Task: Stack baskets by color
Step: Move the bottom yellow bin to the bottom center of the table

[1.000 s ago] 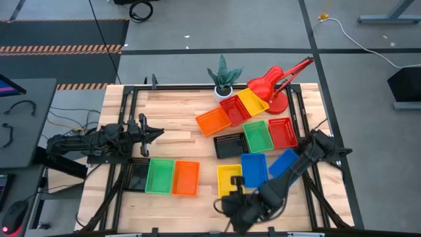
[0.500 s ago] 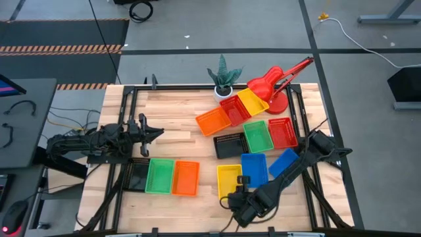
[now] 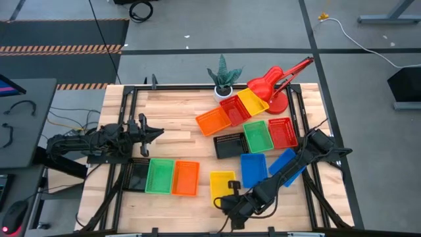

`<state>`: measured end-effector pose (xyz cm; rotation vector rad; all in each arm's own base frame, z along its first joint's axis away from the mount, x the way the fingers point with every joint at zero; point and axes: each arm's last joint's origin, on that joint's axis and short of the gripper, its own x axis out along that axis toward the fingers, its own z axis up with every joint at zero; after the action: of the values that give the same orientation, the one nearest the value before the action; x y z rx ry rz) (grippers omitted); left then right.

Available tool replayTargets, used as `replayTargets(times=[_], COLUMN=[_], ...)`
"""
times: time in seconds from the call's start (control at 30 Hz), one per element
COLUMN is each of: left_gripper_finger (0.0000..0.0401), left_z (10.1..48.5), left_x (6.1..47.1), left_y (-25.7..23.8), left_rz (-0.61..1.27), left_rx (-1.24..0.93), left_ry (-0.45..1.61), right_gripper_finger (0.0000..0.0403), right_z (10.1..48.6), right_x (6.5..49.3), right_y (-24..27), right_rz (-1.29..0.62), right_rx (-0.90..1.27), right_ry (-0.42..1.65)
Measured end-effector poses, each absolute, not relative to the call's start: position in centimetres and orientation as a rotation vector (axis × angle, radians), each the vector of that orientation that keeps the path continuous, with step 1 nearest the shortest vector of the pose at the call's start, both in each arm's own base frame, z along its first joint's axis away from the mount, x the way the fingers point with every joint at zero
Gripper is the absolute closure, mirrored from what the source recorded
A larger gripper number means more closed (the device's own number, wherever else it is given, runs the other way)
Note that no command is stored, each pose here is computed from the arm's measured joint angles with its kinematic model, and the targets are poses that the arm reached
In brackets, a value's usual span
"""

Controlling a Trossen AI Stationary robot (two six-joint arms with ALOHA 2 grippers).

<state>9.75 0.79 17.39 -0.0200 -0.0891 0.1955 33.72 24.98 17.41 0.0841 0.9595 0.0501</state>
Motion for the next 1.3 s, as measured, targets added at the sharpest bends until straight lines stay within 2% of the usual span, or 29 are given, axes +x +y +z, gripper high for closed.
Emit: replayTargets(times=[0.2, 0.67, 0.97, 1.17, 1.3], left_gripper_finger=[0.0367, 0.0371, 0.0366, 0.0373, 0.0369], left_z=[17.4, 17.4, 17.4, 17.4, 17.4], left_x=[9.8, 9.8, 9.8, 9.8, 9.8], left_y=[0.8, 0.8, 0.8, 0.8, 0.8], left_rz=[0.195, 0.196, 0.196, 0.196, 0.196], left_rx=[-0.02, -0.02, -0.02, -0.02, -0.02], left_ry=[-0.089, -0.089, -0.089, -0.089, -0.089], right_gripper_finger=[0.0391, 0.0382, 0.0355, 0.0307, 0.0291], right_z=[17.7, 18.1, 18.3, 18.4, 20.2], right_x=[35.2, 37.8, 38.1, 38.2, 37.4], right_y=[23.6, 20.2, 20.3, 20.3, 19.9], right_rz=[0.03, 0.026, 0.074, 0.095, 0.086], right_rx=[0.055, 0.064, 0.044, 0.01, 0.039], right_ry=[0.901, 0.854, 0.828, 0.814, 0.819])
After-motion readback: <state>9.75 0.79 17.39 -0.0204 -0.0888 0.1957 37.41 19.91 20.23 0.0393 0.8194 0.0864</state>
